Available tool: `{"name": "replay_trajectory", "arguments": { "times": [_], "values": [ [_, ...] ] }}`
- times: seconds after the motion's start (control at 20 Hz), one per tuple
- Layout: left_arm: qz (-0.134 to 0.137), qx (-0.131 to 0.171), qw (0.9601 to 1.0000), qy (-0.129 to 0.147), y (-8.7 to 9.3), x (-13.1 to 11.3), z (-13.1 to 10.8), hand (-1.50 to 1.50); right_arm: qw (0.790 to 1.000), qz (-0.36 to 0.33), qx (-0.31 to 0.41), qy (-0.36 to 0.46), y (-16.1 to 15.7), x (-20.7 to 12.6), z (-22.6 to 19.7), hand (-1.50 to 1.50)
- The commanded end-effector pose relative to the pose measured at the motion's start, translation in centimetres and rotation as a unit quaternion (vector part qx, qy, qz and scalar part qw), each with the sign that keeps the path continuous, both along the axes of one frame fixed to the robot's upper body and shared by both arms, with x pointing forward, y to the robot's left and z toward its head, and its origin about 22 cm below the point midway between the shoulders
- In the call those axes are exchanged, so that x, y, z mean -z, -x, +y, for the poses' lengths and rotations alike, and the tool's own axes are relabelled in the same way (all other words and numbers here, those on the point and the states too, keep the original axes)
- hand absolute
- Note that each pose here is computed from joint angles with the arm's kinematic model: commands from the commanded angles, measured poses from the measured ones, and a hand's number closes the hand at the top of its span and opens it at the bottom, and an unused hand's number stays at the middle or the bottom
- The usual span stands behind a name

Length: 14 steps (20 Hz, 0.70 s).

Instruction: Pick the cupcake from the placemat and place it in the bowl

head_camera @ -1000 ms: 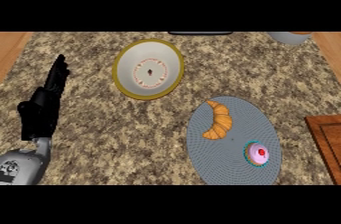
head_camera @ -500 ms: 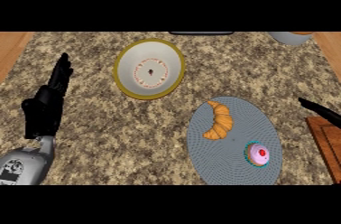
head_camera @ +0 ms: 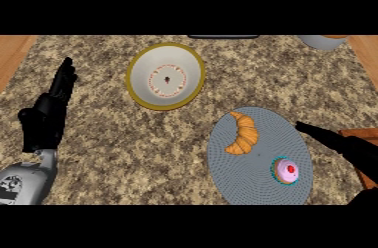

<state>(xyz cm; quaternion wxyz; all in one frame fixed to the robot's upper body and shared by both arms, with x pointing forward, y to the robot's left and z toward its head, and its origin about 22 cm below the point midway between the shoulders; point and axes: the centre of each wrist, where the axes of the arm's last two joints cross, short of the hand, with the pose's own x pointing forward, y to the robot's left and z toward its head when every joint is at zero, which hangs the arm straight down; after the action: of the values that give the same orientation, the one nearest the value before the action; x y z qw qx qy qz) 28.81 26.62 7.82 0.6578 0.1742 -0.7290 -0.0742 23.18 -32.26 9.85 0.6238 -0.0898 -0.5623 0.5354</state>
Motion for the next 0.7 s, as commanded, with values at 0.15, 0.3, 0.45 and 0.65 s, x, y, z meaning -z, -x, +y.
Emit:
{"name": "replay_trajectory", "arguments": {
  "times": [0.15, 0.3, 0.45, 0.65],
  "values": [
    [0.009, 0.003, 1.0, -0.001, -0.5, 0.0, 0.6, 0.0, 0.998, 0.03, 0.009, 0.055, -1.1, 2.9, 1.5, -1.5],
    [0.003, 0.0, 1.0, -0.006, 0.6, -0.5, 1.5, 0.0, 0.997, 0.028, 0.02, 0.063, -2.4, 3.1, 2.8, -1.5],
    [0.001, -0.008, 1.0, 0.005, -0.1, -0.9, -1.6, 0.0, 0.998, 0.031, 0.013, 0.051, -1.7, 4.1, 3.4, -1.5],
    [0.0, -0.001, 1.0, -0.003, -0.6, -0.7, 0.4, 0.0, 0.998, 0.043, 0.012, 0.047, -1.6, 7.5, 3.3, -1.5]
  ]
}}
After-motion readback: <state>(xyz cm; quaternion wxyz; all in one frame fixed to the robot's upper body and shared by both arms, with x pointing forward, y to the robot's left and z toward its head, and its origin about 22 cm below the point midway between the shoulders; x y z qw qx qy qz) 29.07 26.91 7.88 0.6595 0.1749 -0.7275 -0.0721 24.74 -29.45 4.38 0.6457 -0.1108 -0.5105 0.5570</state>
